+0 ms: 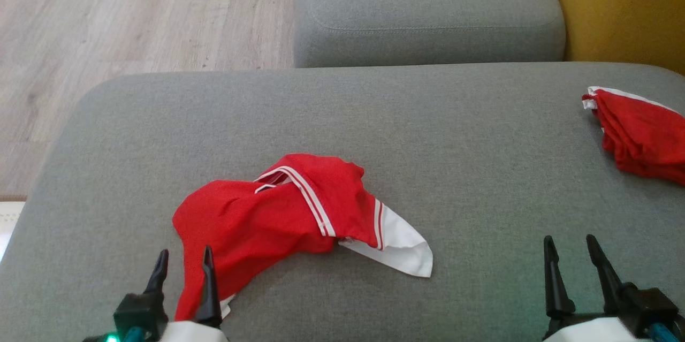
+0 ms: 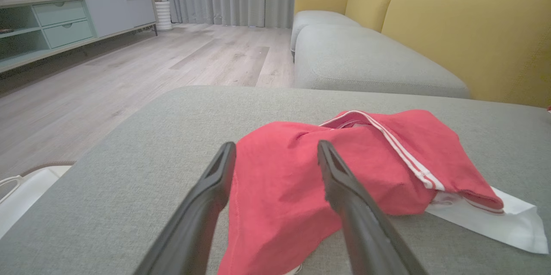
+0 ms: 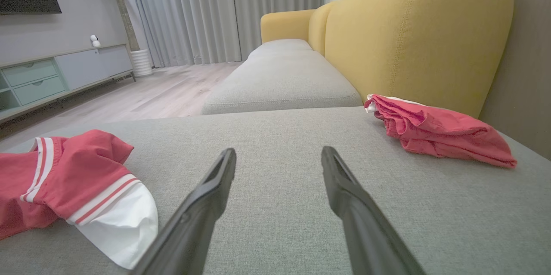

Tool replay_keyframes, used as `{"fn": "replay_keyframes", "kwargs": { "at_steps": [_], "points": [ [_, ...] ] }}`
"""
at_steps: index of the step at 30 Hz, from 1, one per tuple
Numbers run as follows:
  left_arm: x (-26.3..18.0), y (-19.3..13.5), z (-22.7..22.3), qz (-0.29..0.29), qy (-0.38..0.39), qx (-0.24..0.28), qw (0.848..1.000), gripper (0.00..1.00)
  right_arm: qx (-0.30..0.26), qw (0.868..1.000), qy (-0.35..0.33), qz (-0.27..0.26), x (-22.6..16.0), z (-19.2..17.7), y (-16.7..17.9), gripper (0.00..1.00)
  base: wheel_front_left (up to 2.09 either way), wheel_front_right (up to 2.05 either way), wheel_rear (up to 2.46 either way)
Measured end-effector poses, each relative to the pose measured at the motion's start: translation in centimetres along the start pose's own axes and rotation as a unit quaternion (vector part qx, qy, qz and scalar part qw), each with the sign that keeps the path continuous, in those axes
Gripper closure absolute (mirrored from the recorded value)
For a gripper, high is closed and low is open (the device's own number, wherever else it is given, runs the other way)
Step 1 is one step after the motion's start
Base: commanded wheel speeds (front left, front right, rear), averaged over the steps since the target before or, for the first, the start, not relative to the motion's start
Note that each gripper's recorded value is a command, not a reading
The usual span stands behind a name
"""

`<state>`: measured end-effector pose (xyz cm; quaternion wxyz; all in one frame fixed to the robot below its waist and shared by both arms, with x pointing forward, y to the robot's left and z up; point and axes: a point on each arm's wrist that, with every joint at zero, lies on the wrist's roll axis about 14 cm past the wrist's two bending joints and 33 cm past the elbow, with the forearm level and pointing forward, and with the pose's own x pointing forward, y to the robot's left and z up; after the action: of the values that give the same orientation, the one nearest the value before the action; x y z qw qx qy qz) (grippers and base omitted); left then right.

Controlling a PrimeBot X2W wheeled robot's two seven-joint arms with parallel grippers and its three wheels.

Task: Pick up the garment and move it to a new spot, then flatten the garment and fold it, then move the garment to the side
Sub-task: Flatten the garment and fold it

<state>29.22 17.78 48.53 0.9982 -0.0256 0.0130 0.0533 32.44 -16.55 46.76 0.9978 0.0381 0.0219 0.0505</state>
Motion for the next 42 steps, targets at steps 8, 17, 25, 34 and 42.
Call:
{"fn": "replay_keyframes", "kwargs": {
  "at_steps": [8,17,25,34,42],
  "points": [
    [-0.1,-0.9,-0.8,-0.021,0.003,-0.005,1.000,0.00,-0.006,1.000,-0.001,-0.002,-0.3,0.0,-0.1,0.00,0.00,0.00,0.00],
    [0.3,-0.7,-0.8,-0.027,-0.002,-0.003,1.000,0.00,-0.005,1.000,0.000,-0.002,-0.3,0.0,-0.1,0.00,0.00,0.00,0.00],
    [0.0,-0.1,-2.1,-0.023,0.016,0.003,1.000,0.00,-0.002,1.000,-0.004,0.017,0.1,0.2,1.1,0.00,0.00,0.00,0.00],
    [-2.2,0.4,-8.1,-0.020,0.183,0.019,0.983,0.00,-0.004,0.984,0.125,0.124,0.3,-3.5,8.2,0.00,0.00,0.00,0.00],
    [-3.5,1.4,-9.8,-0.018,0.276,0.029,0.961,0.00,-0.050,0.948,0.270,0.162,1.6,-7.5,10.1,0.00,0.00,0.00,0.00]
  ]
}}
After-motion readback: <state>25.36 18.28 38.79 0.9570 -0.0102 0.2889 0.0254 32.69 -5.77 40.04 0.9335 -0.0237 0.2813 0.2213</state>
